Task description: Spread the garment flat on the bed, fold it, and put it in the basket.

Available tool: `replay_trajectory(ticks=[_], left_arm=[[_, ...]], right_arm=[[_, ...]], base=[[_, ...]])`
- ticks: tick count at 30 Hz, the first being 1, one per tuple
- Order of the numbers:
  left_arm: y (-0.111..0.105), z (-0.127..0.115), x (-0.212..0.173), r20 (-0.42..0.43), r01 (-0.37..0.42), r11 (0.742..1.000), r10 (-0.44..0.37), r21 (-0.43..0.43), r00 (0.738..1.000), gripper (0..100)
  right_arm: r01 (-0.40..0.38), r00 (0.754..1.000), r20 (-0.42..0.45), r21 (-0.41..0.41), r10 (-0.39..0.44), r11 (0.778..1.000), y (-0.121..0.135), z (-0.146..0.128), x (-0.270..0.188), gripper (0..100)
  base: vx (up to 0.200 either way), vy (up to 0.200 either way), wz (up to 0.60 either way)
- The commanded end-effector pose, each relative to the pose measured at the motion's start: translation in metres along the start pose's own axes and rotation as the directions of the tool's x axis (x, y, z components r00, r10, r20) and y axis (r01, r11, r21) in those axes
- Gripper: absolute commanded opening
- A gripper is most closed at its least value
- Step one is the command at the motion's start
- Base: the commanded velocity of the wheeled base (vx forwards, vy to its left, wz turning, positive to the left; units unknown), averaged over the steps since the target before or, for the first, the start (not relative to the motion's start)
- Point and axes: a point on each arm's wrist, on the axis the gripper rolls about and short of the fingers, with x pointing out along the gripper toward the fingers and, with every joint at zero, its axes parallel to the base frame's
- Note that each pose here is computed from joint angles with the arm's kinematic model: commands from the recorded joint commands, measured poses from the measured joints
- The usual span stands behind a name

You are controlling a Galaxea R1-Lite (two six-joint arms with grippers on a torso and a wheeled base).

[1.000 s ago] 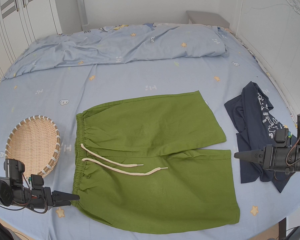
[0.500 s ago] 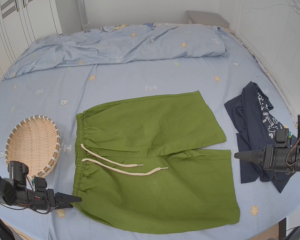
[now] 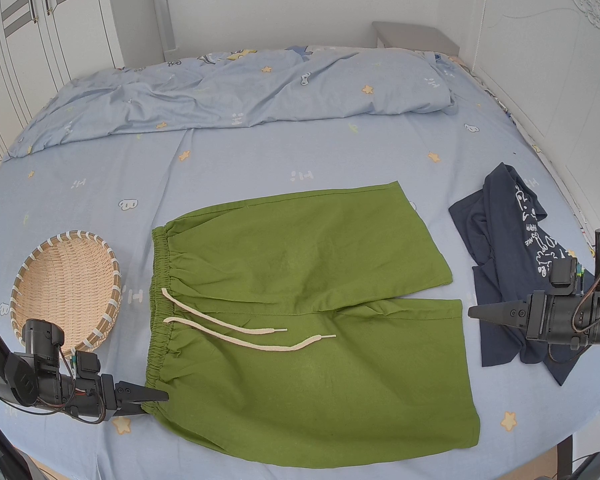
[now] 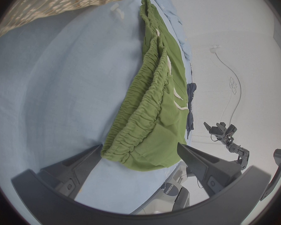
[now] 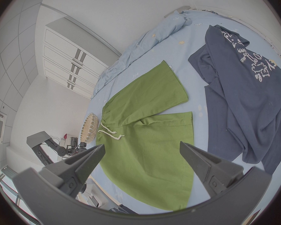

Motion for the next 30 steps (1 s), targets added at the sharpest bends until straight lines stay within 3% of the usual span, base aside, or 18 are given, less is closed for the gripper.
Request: replay_trajectory(ticks=[1, 4, 5, 19, 21, 25, 30], left_arm=[[0.003, 0.004, 0.003, -0.001, 0.0, 1.0, 0.0, -0.004, 1.0, 100], [0.004, 0.007, 0.005, -0.001, -0.001, 1.0, 0.001, 0.0, 1.0, 100], [0.004, 0.008, 0.006, -0.001, 0.0, 1.0, 0.0, 0.004, 1.0, 0], [0.006, 0.003, 0.001, 0.006, -0.012, 1.0, 0.012, -0.012, 1.0, 0], [0.007, -0.009, -0.008, 0.019, -0.023, 0.999, 0.023, -0.043, 1.0, 0], [0.003, -0.025, -0.02, 0.045, -0.042, 0.999, 0.042, 0.002, 0.998, 0], [0.013, -0.036, -0.03, 0.07, -0.085, 0.991, 0.079, 0.1, 0.994, 0]], right_arm=[[0.001, 1.0, -0.006, 0.003, -0.001, 1.0, -0.001, -0.001, 0.001, 100], [-0.001, 1.0, -0.005, -0.001, 0.001, 1.0, 0.0, -0.001, 0.001, 100], [0.001, 1.0, -0.005, 0.0, -0.001, 1.0, 0.0, -0.001, 0.001, 100], [-0.002, 1.0, -0.02, -0.003, 0.002, 1.0, 0.0, -0.005, 0.002, 100], [0.005, 0.999, -0.039, 0.005, -0.005, 1.0, -0.002, -0.01, 0.003, 100], [0.022, 0.996, -0.084, 0.019, -0.02, 1.0, -0.007, -0.025, 0.003, 100], [0.064, 0.985, -0.162, 0.058, -0.054, 0.996, -0.019, -0.05, 0.001, 100]], base=[[0.0, 0.0, 0.0], [0.0, 0.0, 0.0], [0.0, 0.0, 0.0], [0.0, 0.0, 0.0], [0.0, 0.0, 0.0], [0.0, 0.0, 0.0], [0.0, 0.0, 0.0]])
